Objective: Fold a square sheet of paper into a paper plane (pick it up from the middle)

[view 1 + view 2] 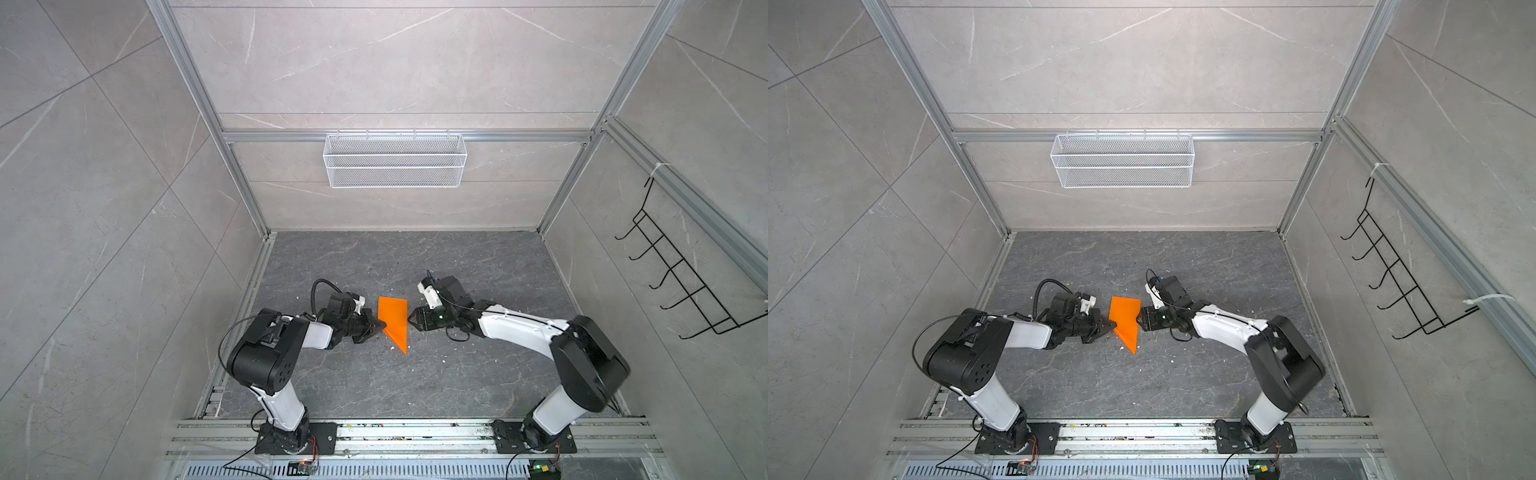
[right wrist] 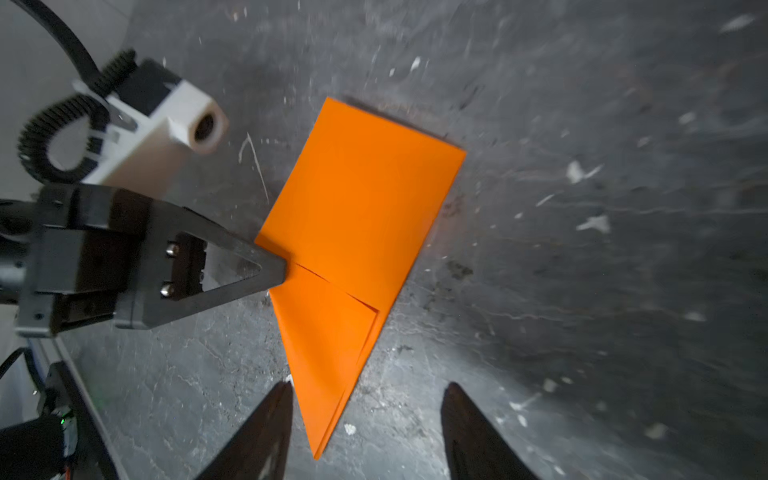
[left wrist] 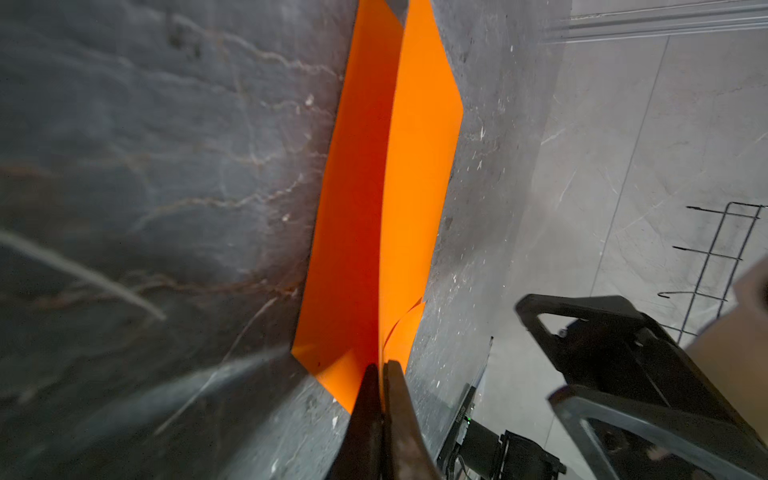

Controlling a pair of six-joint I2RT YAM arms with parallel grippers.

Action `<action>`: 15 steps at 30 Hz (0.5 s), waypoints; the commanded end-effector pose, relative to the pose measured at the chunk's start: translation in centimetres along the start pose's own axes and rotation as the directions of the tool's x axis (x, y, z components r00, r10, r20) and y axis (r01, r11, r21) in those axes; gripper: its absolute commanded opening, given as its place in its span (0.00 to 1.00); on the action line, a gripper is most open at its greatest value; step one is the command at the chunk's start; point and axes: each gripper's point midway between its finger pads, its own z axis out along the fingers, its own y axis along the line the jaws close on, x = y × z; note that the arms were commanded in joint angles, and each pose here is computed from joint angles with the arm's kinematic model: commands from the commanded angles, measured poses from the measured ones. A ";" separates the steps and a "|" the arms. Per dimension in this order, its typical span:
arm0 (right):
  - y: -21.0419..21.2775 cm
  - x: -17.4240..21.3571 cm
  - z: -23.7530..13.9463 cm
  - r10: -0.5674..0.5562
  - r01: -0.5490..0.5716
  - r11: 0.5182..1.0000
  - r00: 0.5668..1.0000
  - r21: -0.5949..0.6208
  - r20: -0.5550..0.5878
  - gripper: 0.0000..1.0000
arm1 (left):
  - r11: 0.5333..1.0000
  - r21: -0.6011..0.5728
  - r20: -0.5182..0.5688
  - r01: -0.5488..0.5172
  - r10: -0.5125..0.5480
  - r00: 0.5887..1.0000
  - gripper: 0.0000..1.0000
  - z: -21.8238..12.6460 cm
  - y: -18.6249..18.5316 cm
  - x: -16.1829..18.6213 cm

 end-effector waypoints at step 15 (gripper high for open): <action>3.7 3.5 2.4 -0.568 0.551 0.822 0.782 0.143 0.255 0.55 | 0.940 -0.316 0.148 0.133 -0.090 0.985 0.02 0.8 -3.0 0.0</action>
